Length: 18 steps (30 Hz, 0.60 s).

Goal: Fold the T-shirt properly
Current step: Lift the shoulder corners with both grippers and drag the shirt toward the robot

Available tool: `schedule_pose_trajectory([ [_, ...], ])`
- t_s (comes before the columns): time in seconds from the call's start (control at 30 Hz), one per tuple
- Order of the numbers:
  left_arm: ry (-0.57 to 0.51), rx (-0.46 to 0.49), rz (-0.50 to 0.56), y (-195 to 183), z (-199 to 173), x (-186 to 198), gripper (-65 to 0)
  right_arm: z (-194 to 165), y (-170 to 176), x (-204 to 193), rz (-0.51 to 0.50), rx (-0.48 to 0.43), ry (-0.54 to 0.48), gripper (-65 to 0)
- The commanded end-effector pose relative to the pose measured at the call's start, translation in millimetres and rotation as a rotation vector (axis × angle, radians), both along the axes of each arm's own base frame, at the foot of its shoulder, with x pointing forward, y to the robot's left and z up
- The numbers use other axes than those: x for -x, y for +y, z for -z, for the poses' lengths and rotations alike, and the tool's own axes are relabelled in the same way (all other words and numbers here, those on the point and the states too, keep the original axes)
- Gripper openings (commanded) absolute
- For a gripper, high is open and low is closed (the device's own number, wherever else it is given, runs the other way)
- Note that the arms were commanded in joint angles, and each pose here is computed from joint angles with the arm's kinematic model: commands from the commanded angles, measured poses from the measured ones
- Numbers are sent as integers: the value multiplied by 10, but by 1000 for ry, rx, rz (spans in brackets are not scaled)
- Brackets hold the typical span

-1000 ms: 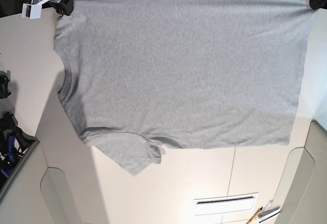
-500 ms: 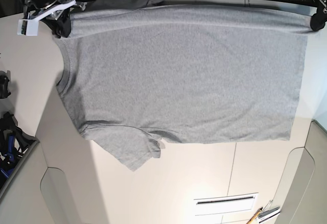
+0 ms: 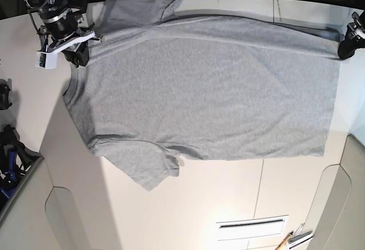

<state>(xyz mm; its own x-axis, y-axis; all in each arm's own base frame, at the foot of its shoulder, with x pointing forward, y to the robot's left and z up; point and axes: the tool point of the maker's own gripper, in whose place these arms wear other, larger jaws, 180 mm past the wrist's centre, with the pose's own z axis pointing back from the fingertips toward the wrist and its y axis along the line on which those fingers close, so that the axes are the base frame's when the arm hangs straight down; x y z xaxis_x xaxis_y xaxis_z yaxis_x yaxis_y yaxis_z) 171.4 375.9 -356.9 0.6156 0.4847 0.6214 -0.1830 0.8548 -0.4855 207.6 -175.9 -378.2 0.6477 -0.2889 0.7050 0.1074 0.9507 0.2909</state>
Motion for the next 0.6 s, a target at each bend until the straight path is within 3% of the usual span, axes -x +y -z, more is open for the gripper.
schedule_pose_trajectory([
  [0.0, -57, -33, 2, 93, -179, -98, -650, -133, -34, -106, 3, 15, -63, -650],
  [0.17, -86, -47, -15, 134, -222, -135, -650, -264, -119, -310, 10, 84, -130, -650],
  [0.57, -63, -78, -8, 156, -179, -113, -650, -303, -126, -381, 10, 91, -147, -650],
])
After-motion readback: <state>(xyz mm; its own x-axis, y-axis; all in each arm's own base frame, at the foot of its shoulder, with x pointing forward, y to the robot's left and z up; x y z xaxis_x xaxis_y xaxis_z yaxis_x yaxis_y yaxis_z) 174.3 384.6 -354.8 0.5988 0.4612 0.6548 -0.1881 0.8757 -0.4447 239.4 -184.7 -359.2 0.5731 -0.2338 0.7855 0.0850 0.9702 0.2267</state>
